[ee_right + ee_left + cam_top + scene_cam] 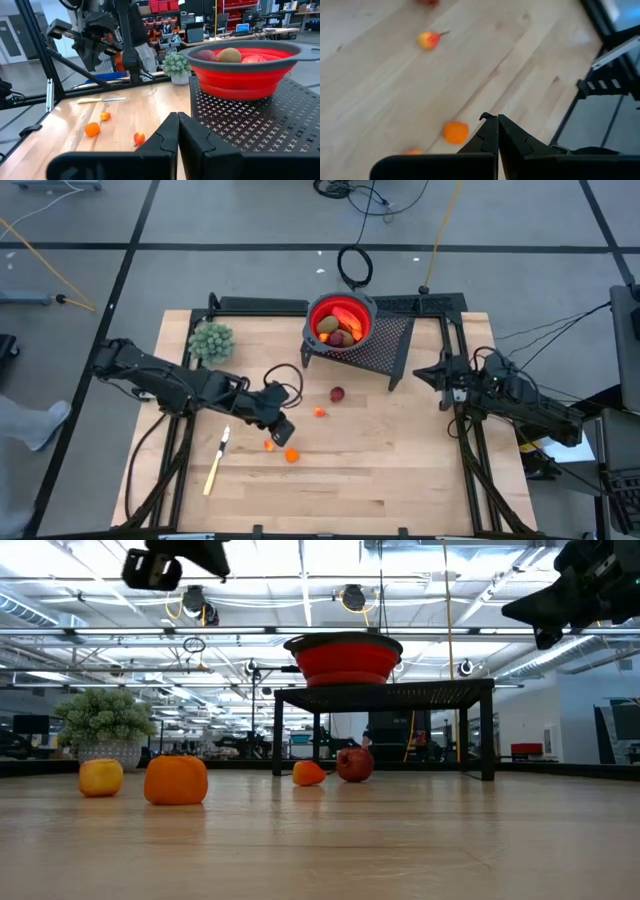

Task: Pick & Place Fruit
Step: Put the pear into the red strainer bowl on the shelf

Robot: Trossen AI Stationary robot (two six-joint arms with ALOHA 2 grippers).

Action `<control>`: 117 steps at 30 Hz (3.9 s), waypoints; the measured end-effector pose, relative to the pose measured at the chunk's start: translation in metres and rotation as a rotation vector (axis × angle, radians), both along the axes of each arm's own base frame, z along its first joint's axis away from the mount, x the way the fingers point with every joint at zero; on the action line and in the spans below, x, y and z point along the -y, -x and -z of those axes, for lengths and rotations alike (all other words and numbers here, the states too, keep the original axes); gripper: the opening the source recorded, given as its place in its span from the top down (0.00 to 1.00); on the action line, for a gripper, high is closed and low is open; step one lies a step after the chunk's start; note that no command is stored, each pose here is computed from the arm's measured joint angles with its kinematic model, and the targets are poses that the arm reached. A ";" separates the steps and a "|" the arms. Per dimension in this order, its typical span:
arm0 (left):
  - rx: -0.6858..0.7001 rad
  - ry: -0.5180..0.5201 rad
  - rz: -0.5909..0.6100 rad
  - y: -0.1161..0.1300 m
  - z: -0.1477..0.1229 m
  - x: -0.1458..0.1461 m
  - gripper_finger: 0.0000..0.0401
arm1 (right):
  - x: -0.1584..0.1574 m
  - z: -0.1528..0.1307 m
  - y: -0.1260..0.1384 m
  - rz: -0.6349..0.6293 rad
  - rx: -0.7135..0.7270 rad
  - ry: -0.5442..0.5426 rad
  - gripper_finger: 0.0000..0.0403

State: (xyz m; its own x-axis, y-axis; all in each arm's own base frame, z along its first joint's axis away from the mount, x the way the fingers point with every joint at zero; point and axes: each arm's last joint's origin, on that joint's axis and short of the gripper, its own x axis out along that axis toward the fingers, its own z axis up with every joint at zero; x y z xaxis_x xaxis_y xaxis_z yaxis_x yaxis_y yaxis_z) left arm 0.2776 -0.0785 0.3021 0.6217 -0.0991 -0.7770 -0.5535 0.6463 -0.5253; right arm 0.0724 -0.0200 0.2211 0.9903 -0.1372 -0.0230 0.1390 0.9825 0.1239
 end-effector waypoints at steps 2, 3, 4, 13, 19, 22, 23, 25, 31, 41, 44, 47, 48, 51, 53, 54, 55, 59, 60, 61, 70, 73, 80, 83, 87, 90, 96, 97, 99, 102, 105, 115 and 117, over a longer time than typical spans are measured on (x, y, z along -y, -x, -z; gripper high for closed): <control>-0.025 0.010 -0.017 0.002 0.001 0.001 1.00 | 0.001 0.004 -0.002 0.000 -0.008 -0.002 1.00; -0.036 0.012 -0.022 0.003 0.002 0.001 1.00 | 0.001 0.006 -0.002 0.000 -0.005 0.000 1.00; -0.050 0.014 -0.029 0.004 0.003 0.001 0.99 | 0.001 0.007 -0.004 0.000 0.005 0.003 1.00; -0.101 0.036 -0.078 0.006 0.007 0.001 1.00 | 0.004 0.018 -0.011 0.000 0.069 0.025 1.00; -0.193 0.018 -0.094 0.001 0.023 0.004 0.99 | 0.004 0.019 -0.011 0.001 0.065 0.026 1.00; -0.266 0.023 -0.085 -0.004 0.035 0.006 1.00 | 0.004 0.019 -0.011 0.002 0.064 0.029 1.00; -0.288 0.035 -0.087 -0.005 0.039 0.007 0.99 | 0.004 0.019 -0.011 0.002 0.064 0.031 1.00; -0.339 0.052 -0.096 -0.007 0.047 0.008 0.98 | 0.004 0.019 -0.011 0.002 0.064 0.031 1.00; -0.429 0.118 -0.147 -0.015 0.064 0.012 0.89 | 0.004 0.019 -0.011 0.003 0.064 0.031 1.00; -0.558 0.207 -0.354 -0.018 0.082 0.015 0.65 | 0.004 0.019 -0.011 0.001 0.063 0.031 1.00; -0.607 0.229 -0.430 -0.014 0.084 0.014 0.56 | 0.004 0.019 -0.011 0.001 0.063 0.031 1.00; -0.635 0.242 -0.503 -0.011 0.086 0.014 0.47 | 0.004 0.019 -0.011 0.001 0.063 0.031 1.00; -0.644 0.239 -0.522 -0.010 0.088 0.014 0.44 | 0.004 0.019 -0.011 0.001 0.063 0.031 1.00; -0.666 0.248 -0.591 -0.005 0.095 0.016 0.35 | 0.004 0.019 -0.011 0.001 0.063 0.031 1.00; -0.688 0.260 -0.662 -0.001 0.101 0.016 0.30 | 0.004 0.019 -0.011 0.001 0.064 0.031 1.00; -0.695 0.266 -0.694 0.001 0.103 0.017 0.28 | 0.004 0.019 -0.011 0.000 0.064 0.031 1.00; -0.702 0.272 -0.724 0.002 0.105 0.017 0.26 | 0.004 0.019 -0.011 0.001 0.064 0.031 1.00; -0.688 0.301 -0.767 0.003 0.111 0.019 0.21 | 0.004 0.019 -0.011 0.000 0.064 0.031 1.00; -0.673 0.315 -0.776 0.002 0.114 0.019 0.20 | 0.004 0.019 -0.011 0.000 0.064 0.031 1.00; -0.654 0.327 -0.786 0.001 0.117 0.019 0.20 | 0.004 0.019 -0.011 0.000 0.064 0.031 1.00; -0.623 0.412 -0.914 0.008 0.142 0.017 0.20 | 0.004 0.019 -0.011 0.000 0.066 0.013 1.00; -0.611 0.428 -0.910 0.008 0.147 0.016 0.20 | 0.004 0.019 -0.011 0.000 0.066 0.013 1.00; -0.601 0.434 -0.922 0.008 0.148 0.016 0.20 | 0.004 0.019 -0.011 0.000 0.066 0.013 1.00; -0.602 0.433 -0.923 0.009 0.148 0.016 0.20 | 0.004 0.019 -0.011 0.000 0.066 0.013 1.00; -0.615 0.423 -0.937 0.010 0.149 0.016 0.20 | 0.004 0.019 -0.011 0.000 0.067 0.013 1.00; -0.614 0.423 -0.938 0.011 0.150 0.015 0.20 | 0.004 0.018 -0.011 0.000 0.067 0.013 1.00; -0.612 0.446 -0.959 0.015 0.159 0.014 0.20 | 0.004 0.018 -0.011 0.000 0.067 0.013 1.00; -0.607 0.455 -0.955 0.015 0.160 0.014 0.20 | 0.004 0.018 -0.011 0.000 0.067 0.013 1.00; -0.590 0.475 -0.946 0.014 0.161 0.014 0.20 | 0.004 0.018 -0.011 0.000 0.067 0.013 1.00; -0.584 0.483 -0.942 0.013 0.162 0.015 0.23 | 0.004 0.018 -0.011 0.000 0.067 0.013 1.00; -0.585 0.481 -0.938 0.014 0.162 0.015 0.31 | 0.004 0.018 -0.011 0.001 0.067 0.012 1.00; -0.579 0.465 -0.938 0.014 0.162 0.014 0.60 | 0.004 0.018 -0.011 0.001 0.070 -0.006 1.00; -0.577 0.463 -0.939 0.014 0.162 0.014 0.64 | 0.004 0.018 -0.011 0.002 0.070 -0.006 1.00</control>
